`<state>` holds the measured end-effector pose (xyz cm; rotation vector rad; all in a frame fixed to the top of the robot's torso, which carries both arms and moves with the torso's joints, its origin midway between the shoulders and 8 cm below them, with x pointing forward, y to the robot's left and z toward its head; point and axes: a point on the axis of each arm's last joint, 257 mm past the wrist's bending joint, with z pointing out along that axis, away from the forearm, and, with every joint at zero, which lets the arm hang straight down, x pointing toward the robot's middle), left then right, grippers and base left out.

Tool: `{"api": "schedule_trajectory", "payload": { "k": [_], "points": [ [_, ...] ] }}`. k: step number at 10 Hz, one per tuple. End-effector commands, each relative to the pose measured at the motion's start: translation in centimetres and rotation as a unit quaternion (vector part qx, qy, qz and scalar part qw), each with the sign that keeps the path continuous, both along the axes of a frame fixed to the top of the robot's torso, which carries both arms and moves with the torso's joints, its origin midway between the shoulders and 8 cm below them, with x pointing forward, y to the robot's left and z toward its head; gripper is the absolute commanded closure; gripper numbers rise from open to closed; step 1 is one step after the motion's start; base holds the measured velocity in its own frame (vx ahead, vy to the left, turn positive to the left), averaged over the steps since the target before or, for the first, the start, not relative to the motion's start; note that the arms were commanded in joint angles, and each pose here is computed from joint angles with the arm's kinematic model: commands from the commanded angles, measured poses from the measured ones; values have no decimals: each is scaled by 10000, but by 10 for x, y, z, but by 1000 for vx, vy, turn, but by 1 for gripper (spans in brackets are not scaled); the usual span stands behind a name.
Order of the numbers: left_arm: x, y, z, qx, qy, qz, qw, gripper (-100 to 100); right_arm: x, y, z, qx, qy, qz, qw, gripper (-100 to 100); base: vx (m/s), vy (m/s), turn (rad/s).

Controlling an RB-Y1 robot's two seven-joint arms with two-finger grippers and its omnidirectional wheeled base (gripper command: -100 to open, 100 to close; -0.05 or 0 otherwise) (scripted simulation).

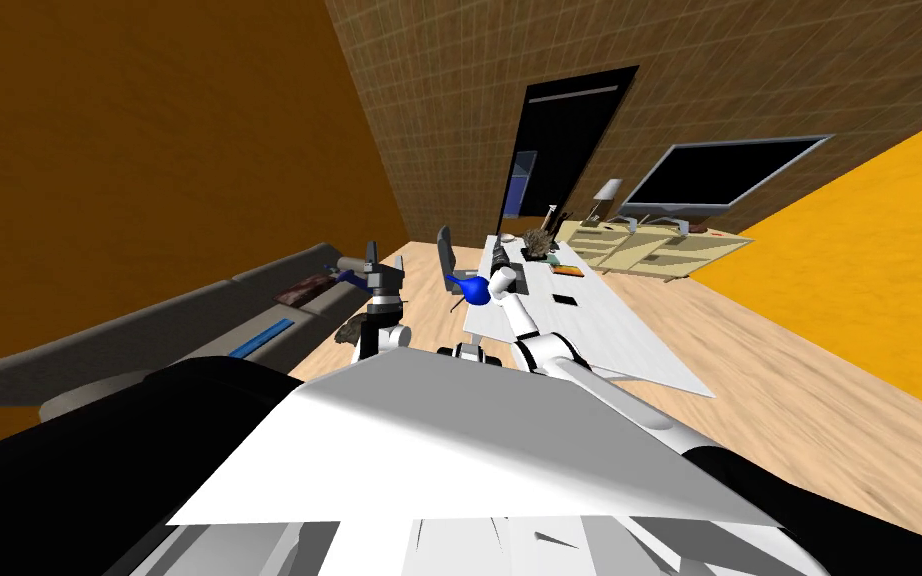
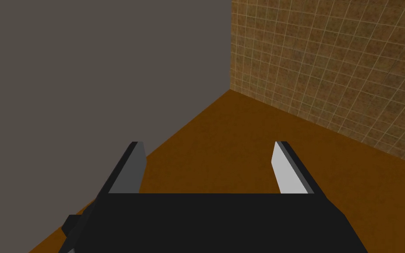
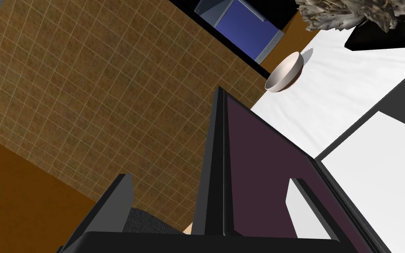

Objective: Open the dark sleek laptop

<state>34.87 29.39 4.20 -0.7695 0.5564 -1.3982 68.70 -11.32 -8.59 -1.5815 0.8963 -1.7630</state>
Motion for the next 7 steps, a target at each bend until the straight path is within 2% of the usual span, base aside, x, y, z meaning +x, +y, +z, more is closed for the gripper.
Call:
{"api": "schedule_trajectory", "payload": {
  "k": [1, 3, 4, 5, 7],
  "points": [
    [0, 0, 0, 0, 0, 0, 10000, 0, -9, 10, -10, -36, 182, -35, 9998, -100, -12, -71, 189],
    [0, 0, 0, 0, 0, 0, 10000, 0, -10, 10, -21, 120, 371, -67, 9992, -100, -4, -59, 63],
    [0, 0, 0, 0, 0, 0, 10000, 0, -10, 9, -18, 65, 318, -66, 9995, -100, 0, -21, -9],
    [0, 0, 0, 0, 0, 0, 10000, 0, -1, -2, -13, 148, 230, -82, 9996, 100, 13, 66, -203],
    [0, 0, 0, -1, -1, 0, 10000, 0, -1, 0, -8, 153, 138, -27, 9998, 100, 7, 44, -122]
  ]
}}
